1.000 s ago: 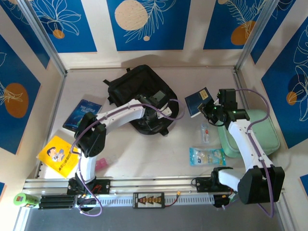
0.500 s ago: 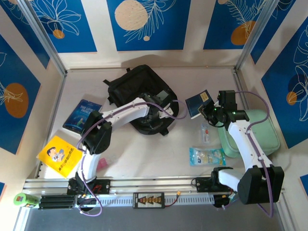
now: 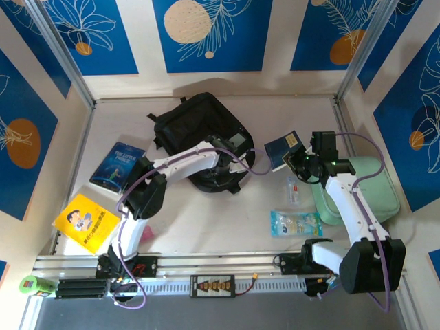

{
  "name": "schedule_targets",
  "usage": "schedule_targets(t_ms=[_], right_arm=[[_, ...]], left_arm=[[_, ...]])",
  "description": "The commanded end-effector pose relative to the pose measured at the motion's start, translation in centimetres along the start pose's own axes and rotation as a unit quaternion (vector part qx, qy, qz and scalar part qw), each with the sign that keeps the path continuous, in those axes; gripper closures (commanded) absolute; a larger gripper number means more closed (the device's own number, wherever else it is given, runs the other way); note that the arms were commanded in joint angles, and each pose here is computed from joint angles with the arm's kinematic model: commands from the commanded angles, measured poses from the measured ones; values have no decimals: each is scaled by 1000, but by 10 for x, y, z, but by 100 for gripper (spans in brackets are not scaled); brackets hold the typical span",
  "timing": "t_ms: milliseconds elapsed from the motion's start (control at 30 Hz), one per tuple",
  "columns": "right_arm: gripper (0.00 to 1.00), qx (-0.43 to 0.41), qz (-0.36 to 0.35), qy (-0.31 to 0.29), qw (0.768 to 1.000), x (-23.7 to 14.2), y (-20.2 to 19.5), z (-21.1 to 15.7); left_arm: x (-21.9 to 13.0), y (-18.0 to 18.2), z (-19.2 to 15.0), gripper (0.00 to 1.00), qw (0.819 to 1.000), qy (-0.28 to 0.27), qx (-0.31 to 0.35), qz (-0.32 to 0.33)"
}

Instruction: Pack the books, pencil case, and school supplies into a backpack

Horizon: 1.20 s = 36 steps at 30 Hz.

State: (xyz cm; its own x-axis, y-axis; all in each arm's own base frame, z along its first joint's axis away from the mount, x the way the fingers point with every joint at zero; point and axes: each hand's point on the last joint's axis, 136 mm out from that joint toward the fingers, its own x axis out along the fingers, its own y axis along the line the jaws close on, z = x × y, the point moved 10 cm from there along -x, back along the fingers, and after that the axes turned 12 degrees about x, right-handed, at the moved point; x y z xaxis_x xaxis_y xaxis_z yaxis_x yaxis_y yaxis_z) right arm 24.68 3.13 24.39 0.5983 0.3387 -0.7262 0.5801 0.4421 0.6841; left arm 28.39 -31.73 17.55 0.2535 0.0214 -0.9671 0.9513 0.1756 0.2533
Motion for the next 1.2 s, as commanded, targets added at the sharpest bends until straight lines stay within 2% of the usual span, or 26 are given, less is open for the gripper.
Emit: schedule_targets(t_ms=[0,267,367,600,700,833,967,1067,1167], right_arm=[[100,-2,26,-2,1000,-7,5,-1],[100,-3,26,-12,1000,-14,5,-1],[100,-3,30,-22,999,-20,5,-1],[100,-12,43,-20,999,-34,6,-5],[100,-26,70,13,997,-35,10,-11],[100,-40,113,68,990,-33,21,-26],[100,-45,125,101,986,-24,31,-43],[100,-49,107,114,986,-13,35,-56],[100,-47,82,136,986,2,38,-66]], left_arm=[[-14,3,2,79,1000,-7,14,27],[-65,12,-8,94,992,-96,-1,82],[-74,13,-14,100,989,-112,-12,98],[-95,32,-29,100,973,-160,-94,133],[-111,43,-35,100,957,-194,-140,162],[-140,52,-42,100,921,-246,-201,224],[-159,53,-47,100,884,-324,-223,253],[-166,53,-50,100,868,-350,-230,266],[-167,51,-50,100,865,-363,-224,262]])
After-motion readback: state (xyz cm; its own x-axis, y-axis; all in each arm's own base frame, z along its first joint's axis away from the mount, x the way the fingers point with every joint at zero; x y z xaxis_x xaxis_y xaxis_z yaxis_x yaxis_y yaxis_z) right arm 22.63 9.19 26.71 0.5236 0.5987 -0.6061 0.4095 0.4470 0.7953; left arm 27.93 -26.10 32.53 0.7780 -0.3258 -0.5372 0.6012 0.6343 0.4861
